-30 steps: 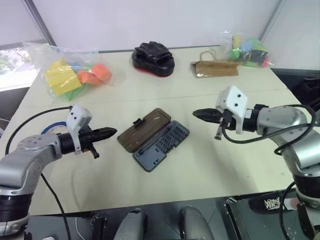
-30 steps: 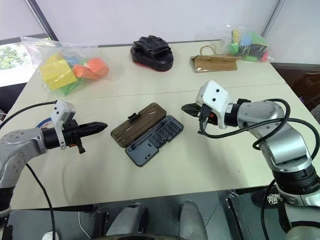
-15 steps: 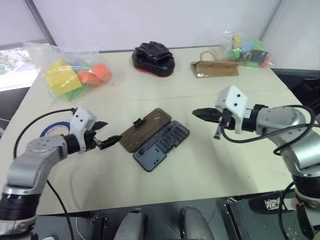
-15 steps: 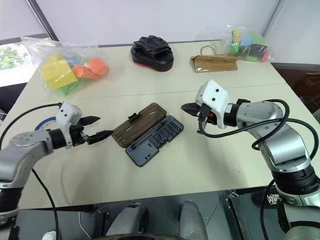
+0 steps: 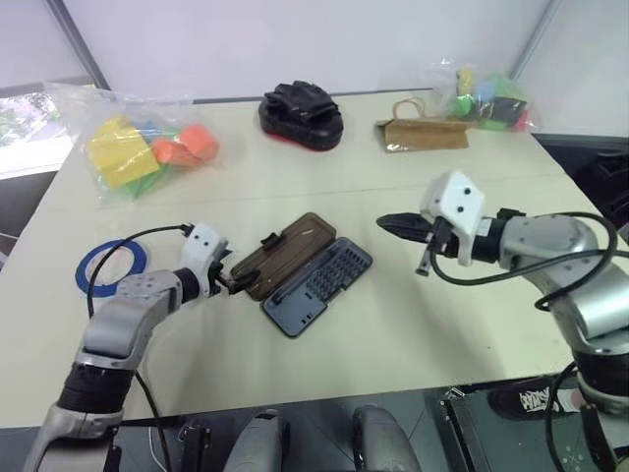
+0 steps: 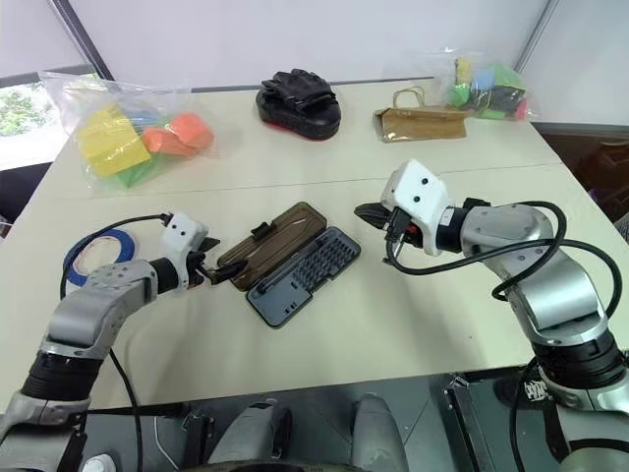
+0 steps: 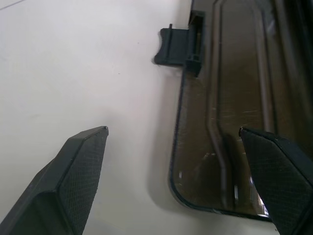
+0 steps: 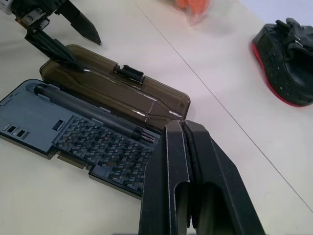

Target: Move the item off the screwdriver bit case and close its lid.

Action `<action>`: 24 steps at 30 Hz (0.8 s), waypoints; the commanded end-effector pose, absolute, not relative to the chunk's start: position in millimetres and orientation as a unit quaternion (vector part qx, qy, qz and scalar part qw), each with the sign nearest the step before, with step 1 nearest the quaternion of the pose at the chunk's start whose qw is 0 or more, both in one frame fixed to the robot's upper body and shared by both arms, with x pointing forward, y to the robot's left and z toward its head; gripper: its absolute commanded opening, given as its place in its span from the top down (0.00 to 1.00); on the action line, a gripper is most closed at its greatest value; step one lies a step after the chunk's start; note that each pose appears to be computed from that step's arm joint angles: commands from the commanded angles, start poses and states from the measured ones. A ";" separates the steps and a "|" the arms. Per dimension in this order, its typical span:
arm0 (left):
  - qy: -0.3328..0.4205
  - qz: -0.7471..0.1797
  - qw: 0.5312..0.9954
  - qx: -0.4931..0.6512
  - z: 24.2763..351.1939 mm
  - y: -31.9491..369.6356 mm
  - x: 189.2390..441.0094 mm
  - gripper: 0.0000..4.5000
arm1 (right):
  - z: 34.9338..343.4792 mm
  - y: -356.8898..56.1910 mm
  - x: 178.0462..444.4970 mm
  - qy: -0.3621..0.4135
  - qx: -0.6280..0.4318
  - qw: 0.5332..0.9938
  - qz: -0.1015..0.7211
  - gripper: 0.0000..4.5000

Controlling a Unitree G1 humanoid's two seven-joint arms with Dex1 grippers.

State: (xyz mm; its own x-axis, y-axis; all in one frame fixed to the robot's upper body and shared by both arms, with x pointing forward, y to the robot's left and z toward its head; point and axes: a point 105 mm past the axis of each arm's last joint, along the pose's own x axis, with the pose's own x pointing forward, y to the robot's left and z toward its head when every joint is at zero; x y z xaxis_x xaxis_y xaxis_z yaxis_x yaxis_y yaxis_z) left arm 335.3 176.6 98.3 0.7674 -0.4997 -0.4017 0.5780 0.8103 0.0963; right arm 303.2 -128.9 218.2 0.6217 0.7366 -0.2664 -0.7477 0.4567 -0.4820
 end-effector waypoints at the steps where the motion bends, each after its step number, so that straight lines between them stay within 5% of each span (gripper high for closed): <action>1: 0.167 -0.275 0.939 0.122 105.5 176.9 341.4 0.01 | 229.3 -126.3 298.8 -0.016 -0.296 0.853 0.429 1.00; 4: 0.176 -0.252 0.944 0.118 100.3 183.1 347.6 0.01 | 229.4 -126.8 298.9 -0.017 -0.296 0.855 0.426 1.00; 6: 0.183 -0.241 0.946 0.114 95.6 187.3 350.5 0.13 | 229.6 -126.9 298.8 -0.017 -0.296 0.855 0.425 1.00; 14: 0.205 -0.237 0.945 0.098 82.4 189.8 352.7 0.97 | 230.5 -128.3 298.2 -0.017 -0.298 0.856 0.422 1.00; 24: 0.208 -0.306 0.919 0.138 81.9 178.5 353.0 0.99 | 232.7 -130.4 299.1 -0.015 -0.299 0.858 0.417 1.00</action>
State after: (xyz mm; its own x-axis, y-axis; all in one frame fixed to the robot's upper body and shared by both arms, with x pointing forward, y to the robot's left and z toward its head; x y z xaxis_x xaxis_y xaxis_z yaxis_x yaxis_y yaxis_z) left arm 357.5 178.4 95.9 0.7705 -0.4912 -0.4063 0.5765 0.8089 0.1155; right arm 302.2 -130.3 217.5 0.6384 0.7227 -0.2649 -0.7364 0.4734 -0.4834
